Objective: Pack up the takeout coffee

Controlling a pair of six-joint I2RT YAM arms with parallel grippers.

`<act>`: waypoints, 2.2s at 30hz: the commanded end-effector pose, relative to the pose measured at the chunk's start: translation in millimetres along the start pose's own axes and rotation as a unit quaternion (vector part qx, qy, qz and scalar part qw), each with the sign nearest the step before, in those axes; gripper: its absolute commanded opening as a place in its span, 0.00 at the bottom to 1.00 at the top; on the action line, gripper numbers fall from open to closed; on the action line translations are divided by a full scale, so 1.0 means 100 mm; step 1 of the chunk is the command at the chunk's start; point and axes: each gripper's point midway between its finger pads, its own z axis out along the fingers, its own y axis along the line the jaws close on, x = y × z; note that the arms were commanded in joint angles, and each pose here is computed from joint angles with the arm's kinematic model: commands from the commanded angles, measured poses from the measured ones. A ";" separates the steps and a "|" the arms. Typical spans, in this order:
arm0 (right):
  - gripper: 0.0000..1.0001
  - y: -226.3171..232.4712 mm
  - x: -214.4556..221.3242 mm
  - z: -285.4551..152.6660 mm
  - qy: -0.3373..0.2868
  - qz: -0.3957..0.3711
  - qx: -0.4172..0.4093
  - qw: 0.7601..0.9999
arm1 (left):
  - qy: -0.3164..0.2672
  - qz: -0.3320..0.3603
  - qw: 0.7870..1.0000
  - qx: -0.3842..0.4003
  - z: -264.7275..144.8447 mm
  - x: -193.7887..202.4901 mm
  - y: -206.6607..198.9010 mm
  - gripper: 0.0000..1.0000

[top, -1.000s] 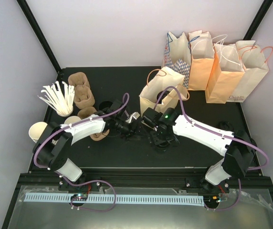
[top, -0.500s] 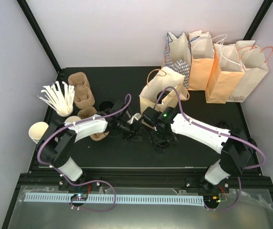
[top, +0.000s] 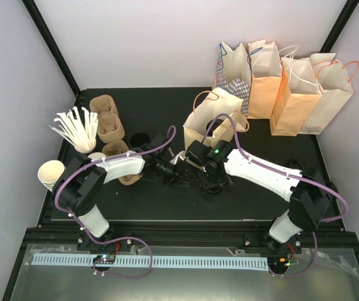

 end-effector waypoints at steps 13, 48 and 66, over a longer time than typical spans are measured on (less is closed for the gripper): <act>0.70 0.08 0.12 0.17 0.025 -0.004 -0.028 0.999 | 0.033 0.021 0.999 0.020 0.21 0.08 -0.08 0.50; 0.62 0.15 0.30 0.37 0.029 -0.084 -0.071 0.994 | 0.045 -0.013 0.999 -0.023 0.49 0.25 0.29 0.41; 0.71 0.35 0.06 0.12 -0.085 -0.279 -0.114 0.950 | -0.037 -0.001 0.999 0.026 -0.03 0.02 0.03 0.47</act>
